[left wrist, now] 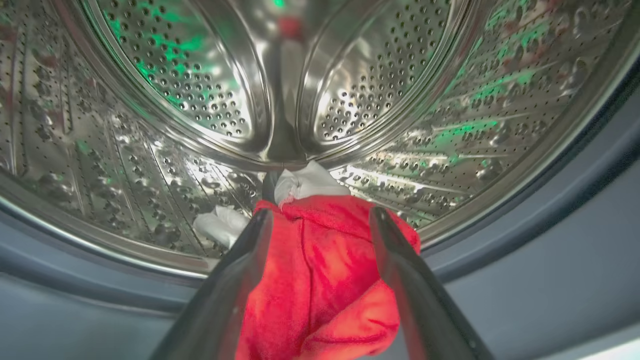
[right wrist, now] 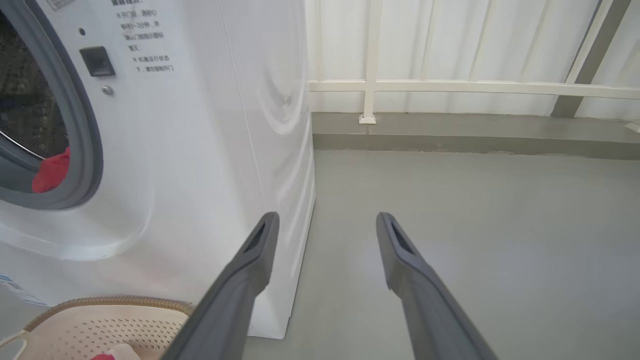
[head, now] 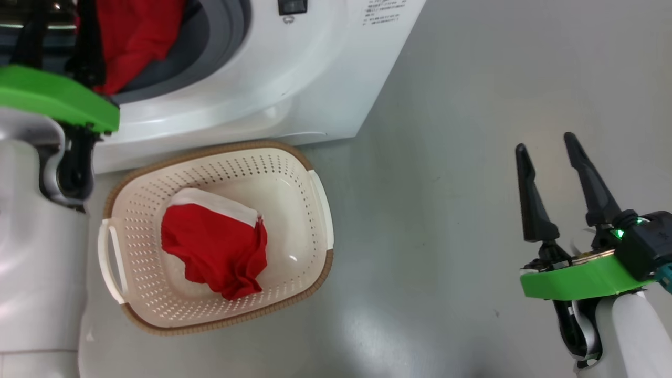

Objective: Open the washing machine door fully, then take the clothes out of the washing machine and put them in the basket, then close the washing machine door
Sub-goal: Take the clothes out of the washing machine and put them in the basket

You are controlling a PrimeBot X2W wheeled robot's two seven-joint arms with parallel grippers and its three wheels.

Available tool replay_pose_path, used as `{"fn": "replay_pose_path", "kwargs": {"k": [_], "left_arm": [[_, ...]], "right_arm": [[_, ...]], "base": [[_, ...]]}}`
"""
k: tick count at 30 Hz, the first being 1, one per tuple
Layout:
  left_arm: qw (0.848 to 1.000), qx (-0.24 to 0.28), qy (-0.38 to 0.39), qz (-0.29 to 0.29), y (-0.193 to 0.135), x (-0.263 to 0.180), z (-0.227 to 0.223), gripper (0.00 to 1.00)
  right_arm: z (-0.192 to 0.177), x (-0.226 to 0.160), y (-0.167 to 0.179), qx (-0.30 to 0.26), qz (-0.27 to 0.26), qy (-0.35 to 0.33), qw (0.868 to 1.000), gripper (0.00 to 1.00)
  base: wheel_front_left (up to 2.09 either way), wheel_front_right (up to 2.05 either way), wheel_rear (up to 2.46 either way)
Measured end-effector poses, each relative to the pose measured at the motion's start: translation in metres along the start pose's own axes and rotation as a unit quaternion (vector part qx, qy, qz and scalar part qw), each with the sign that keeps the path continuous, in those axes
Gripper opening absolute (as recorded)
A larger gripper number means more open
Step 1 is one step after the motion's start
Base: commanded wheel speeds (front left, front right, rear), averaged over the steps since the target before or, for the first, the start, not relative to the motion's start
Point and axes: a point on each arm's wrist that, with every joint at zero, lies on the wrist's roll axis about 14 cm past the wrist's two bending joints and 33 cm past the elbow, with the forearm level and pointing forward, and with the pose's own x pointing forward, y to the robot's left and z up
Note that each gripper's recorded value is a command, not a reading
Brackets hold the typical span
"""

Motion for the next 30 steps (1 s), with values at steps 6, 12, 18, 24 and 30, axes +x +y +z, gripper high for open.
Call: {"fn": "replay_pose_path", "kwargs": {"k": [6, 12, 18, 24, 30], "left_arm": [[0.997, 0.005, 0.072, 0.0, 0.003, 0.019, -0.027, 1.0], [0.987, 0.021, 0.161, 0.01, 0.009, 0.024, -0.063, 1.0], [0.974, 0.049, 0.219, 0.019, 0.017, 0.025, -0.086, 1.0], [0.967, 0.075, 0.244, 0.025, 0.02, 0.03, -0.095, 1.0], [0.961, 0.075, 0.262, 0.036, 0.021, 0.033, -0.098, 0.44]], "right_arm": [[-0.006, 0.005, -0.008, -0.004, -0.009, 0.006, 1.0, 1.0], [-0.009, 0.003, -0.013, 0.002, -0.017, 0.011, 1.0, 1.0], [-0.008, -0.002, -0.017, 0.001, -0.023, 0.014, 1.0, 1.0], [-0.005, -0.008, -0.024, 0.001, -0.034, 0.013, 0.999, 1.0], [-0.005, -0.01, -0.026, 0.001, -0.037, 0.014, 0.999, 1.0]], "base": [[0.0, 0.0, 0.0], [0.0, 0.0, 0.0], [0.0, 0.0, 0.0], [0.0, 0.0, 0.0], [0.0, 0.0, 0.0]]}}
